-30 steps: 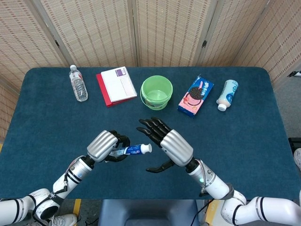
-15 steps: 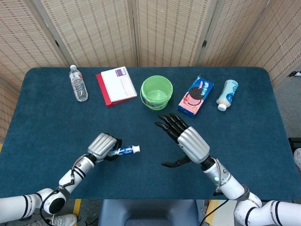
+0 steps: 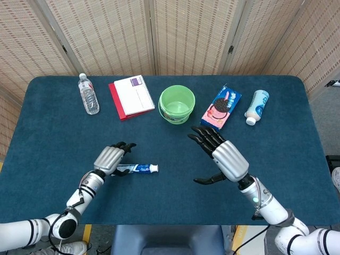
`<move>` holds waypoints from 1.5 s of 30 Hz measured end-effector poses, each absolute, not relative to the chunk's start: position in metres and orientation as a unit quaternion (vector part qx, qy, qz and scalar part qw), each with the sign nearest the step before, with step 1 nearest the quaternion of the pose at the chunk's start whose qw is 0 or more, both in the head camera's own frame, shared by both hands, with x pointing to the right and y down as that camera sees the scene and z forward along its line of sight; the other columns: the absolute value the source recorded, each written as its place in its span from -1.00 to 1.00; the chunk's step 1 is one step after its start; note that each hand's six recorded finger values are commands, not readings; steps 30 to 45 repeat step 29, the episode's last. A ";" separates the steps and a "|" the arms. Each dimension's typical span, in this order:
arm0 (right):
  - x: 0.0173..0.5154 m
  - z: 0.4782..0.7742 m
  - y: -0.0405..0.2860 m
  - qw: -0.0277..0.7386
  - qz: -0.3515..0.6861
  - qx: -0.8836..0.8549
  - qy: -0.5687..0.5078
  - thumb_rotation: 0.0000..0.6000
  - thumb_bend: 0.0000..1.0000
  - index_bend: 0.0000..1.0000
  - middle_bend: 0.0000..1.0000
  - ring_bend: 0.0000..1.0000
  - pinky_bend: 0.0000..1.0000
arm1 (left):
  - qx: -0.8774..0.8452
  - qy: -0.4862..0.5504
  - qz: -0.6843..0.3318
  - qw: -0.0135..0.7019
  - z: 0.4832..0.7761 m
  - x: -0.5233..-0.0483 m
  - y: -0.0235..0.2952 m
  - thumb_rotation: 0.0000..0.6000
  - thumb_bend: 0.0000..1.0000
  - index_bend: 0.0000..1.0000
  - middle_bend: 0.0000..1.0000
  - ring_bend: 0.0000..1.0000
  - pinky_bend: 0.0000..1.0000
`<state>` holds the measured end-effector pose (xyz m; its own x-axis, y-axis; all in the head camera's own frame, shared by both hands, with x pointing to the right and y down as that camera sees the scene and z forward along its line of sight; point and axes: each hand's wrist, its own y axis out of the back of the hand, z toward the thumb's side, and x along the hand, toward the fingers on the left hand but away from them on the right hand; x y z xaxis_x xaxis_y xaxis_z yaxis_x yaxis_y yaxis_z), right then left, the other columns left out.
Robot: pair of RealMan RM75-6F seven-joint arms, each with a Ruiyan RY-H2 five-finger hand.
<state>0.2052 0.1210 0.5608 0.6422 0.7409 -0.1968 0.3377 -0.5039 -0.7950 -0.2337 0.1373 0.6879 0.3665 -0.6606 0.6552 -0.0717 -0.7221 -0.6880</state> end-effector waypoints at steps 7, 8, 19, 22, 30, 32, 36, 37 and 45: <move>0.252 0.567 0.126 0.394 0.352 -0.792 -0.306 0.36 -1.00 -1.00 -1.00 -1.00 -1.00 | -0.742 0.300 -0.527 0.286 0.663 -0.289 0.130 1.00 -0.33 -0.45 -0.35 -0.53 -0.38; 0.259 0.568 0.128 0.396 0.364 -0.786 -0.304 0.58 -1.00 -1.00 -1.00 -1.00 -1.00 | -0.737 0.309 -0.529 0.286 0.660 -0.297 0.130 1.00 -0.30 -0.42 -0.34 -0.52 -0.38; 0.346 0.567 0.162 0.375 0.472 -0.731 -0.321 0.80 -1.00 -1.00 -1.00 -1.00 -1.00 | -0.668 0.403 -0.545 0.309 0.617 -0.385 0.149 1.00 -0.26 -0.34 -0.25 -0.44 -0.38; 0.365 0.561 0.173 0.367 0.487 -0.716 -0.339 0.81 -1.00 -1.00 -1.00 -1.00 -1.00 | -0.648 0.425 -0.547 0.317 0.604 -0.405 0.159 1.00 -0.26 -0.33 -0.24 -0.44 -0.39; 0.401 0.557 0.204 0.334 0.510 -0.700 -0.371 0.81 -1.00 -1.00 -1.00 -1.00 -1.00 | -0.618 0.453 -0.548 0.334 0.579 -0.431 0.193 1.00 -0.26 -0.31 -0.24 -0.42 -0.42; 0.401 0.557 0.204 0.334 0.510 -0.700 -0.371 0.81 -1.00 -1.00 -1.00 -1.00 -1.00 | -0.618 0.453 -0.548 0.334 0.579 -0.431 0.193 1.00 -0.26 -0.31 -0.24 -0.42 -0.42; 0.401 0.557 0.204 0.334 0.510 -0.700 -0.371 0.81 -1.00 -1.00 -1.00 -1.00 -1.00 | -0.618 0.453 -0.548 0.334 0.579 -0.431 0.193 1.00 -0.26 -0.31 -0.24 -0.42 -0.42; 0.401 0.557 0.204 0.334 0.510 -0.700 -0.371 0.81 -1.00 -1.00 -1.00 -1.00 -1.00 | -0.618 0.453 -0.548 0.334 0.579 -0.431 0.193 1.00 -0.26 -0.31 -0.24 -0.42 -0.42; 0.401 0.557 0.204 0.334 0.510 -0.700 -0.371 0.81 -1.00 -1.00 -1.00 -1.00 -1.00 | -0.618 0.453 -0.548 0.334 0.579 -0.431 0.193 1.00 -0.26 -0.31 -0.24 -0.42 -0.42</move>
